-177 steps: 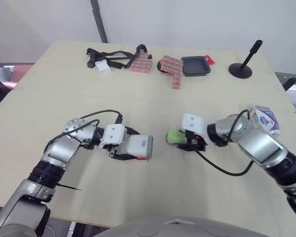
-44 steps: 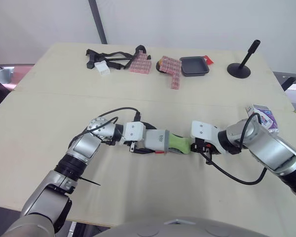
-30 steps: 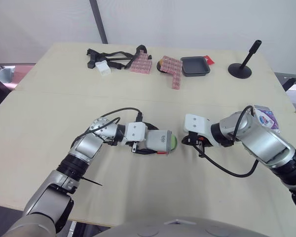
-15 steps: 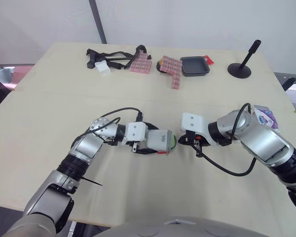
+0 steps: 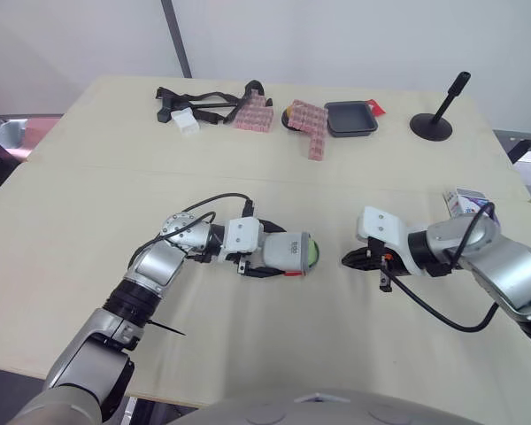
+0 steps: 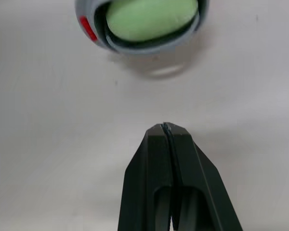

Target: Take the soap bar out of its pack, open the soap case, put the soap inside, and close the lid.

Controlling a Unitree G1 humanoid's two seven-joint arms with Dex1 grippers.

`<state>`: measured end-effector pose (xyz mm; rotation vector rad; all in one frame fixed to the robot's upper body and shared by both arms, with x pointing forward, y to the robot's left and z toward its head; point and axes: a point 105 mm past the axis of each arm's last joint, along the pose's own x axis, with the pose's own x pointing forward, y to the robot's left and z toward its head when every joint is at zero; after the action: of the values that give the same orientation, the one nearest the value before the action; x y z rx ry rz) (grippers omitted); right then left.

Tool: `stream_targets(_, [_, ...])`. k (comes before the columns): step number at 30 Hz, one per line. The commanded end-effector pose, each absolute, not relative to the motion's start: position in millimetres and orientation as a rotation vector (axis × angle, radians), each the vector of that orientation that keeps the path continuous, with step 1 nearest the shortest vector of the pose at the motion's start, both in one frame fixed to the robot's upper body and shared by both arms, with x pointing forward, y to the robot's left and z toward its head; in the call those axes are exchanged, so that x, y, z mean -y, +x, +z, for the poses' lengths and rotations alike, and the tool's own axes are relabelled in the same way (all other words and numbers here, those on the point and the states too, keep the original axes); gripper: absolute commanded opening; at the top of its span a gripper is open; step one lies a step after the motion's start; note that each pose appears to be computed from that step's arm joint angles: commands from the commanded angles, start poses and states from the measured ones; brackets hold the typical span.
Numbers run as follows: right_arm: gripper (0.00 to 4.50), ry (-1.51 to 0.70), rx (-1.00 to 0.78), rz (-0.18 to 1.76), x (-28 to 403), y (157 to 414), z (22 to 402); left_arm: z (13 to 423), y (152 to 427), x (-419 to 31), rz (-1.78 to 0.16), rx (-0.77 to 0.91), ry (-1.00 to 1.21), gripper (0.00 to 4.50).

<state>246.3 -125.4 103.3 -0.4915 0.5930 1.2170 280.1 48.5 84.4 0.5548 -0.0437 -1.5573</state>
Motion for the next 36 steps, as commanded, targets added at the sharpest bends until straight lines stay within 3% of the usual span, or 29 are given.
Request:
stream_targets(1, [0.03, -0.483, -0.476, 1.204, 124, 250, 117, 106, 280, -51, -1.552, 0.120, 0.469, 3.45])
stream_targets(5, [0.03, -0.438, -0.296, 1.244, 121, 249, 115, 108, 279, -54, -1.558, 0.142, 0.435, 3.45])
stream_targets(12, [0.03, -0.334, -0.285, 1.273, 131, 229, 107, 111, 282, -51, -1.520, 0.196, 0.444, 3.45])
stream_targets(26, [4.48, 0.354, -0.692, 1.117, 122, 226, 134, 119, 291, -37, -1.375, 0.427, 0.608, 3.45])
stream_targets(31, [4.48, 0.431, -0.735, 1.142, 115, 223, 140, 122, 291, -34, -1.363, 0.464, 0.629, 3.45])
stream_targets(36, [4.48, 0.503, -0.715, 1.084, 107, 235, 141, 127, 290, -30, -1.355, 0.491, 0.626, 3.45])
